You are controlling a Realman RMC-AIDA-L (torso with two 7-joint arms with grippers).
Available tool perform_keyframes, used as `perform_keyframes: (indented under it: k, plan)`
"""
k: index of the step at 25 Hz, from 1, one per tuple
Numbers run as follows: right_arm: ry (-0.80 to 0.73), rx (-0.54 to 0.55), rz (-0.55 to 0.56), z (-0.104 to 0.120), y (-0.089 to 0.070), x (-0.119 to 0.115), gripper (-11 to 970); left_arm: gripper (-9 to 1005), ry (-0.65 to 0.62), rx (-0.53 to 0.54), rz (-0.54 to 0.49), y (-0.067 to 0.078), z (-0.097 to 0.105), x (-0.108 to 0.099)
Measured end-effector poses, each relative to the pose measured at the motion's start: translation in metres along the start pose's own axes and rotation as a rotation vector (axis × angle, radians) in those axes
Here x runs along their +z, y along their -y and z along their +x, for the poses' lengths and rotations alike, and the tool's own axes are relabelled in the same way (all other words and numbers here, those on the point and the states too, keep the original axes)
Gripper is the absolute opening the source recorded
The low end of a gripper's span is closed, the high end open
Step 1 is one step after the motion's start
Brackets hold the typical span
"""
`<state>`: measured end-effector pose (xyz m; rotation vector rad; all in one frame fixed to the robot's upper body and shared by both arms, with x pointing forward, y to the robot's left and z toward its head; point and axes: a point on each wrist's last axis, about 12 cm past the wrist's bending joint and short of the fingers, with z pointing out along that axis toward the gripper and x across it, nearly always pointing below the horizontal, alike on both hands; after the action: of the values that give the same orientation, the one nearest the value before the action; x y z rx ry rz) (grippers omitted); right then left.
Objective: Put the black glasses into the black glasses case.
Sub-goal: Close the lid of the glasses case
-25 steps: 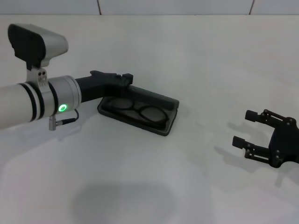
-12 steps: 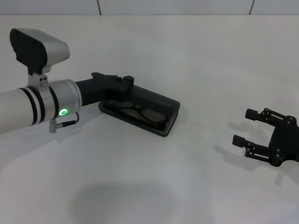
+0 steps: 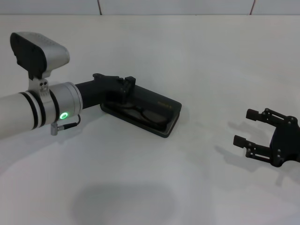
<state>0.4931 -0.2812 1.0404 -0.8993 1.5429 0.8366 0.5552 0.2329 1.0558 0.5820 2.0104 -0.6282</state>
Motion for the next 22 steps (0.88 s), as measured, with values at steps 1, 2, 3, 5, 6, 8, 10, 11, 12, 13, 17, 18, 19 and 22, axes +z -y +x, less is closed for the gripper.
perform_keyframes:
  k: [1, 2, 3, 5, 6, 8, 10, 11, 12, 13, 17, 18, 19, 22]
  plan:
    - [0.000, 0.000, 0.000, 0.000, 0.000, 0.000, 769, 61, -0.001, 0.003, 0.000, 0.000, 0.001, 0.000]
    - [0.000, 0.000, -0.001, 0.000, 0.000, 0.000, 769, 61, -0.002, 0.005, 0.001, 0.000, 0.001, 0.000]
    - [0.000, 0.000, -0.001, 0.000, 0.000, 0.000, 769, 61, -0.002, 0.008, 0.000, 0.000, 0.001, 0.000]
    - [0.001, 0.000, -0.001, 0.000, 0.000, 0.000, 769, 62, 0.005, 0.014, 0.000, 0.000, 0.003, -0.001]
    - [0.001, 0.000, -0.001, 0.000, 0.000, 0.000, 769, 62, 0.011, 0.015, -0.001, 0.000, 0.003, -0.001]
    - [0.001, 0.000, -0.001, 0.000, 0.000, 0.000, 769, 62, 0.021, 0.014, 0.000, 0.000, 0.005, -0.001]
    - [0.001, 0.001, -0.001, 0.000, 0.000, 0.000, 769, 62, 0.027, 0.015, 0.003, 0.000, 0.008, -0.001]
    - [0.001, 0.002, -0.001, 0.000, 0.000, 0.000, 769, 63, 0.029, 0.018, 0.004, 0.000, 0.009, -0.001]
    - [0.001, 0.003, -0.001, 0.000, 0.000, 0.000, 769, 63, 0.032, 0.022, 0.004, 0.000, 0.009, -0.001]
    - [0.001, 0.005, -0.001, -0.001, 0.000, 0.000, 768, 63, 0.034, 0.025, 0.004, 0.000, 0.010, -0.001]
    - [0.001, 0.006, -0.001, -0.001, 0.001, 0.000, 768, 64, 0.041, 0.036, 0.004, -0.001, 0.012, -0.001]
    - [0.001, 0.006, -0.001, -0.001, 0.001, 0.000, 768, 64, 0.047, 0.041, 0.006, 0.000, 0.013, -0.001]
    - [0.001, 0.006, -0.001, -0.001, 0.001, 0.000, 768, 64, 0.051, 0.044, 0.008, 0.000, 0.013, -0.002]
    - [0.001, 0.006, -0.001, -0.001, 0.001, 0.000, 768, 64, 0.068, 0.047, 0.016, 0.001, 0.016, -0.002]
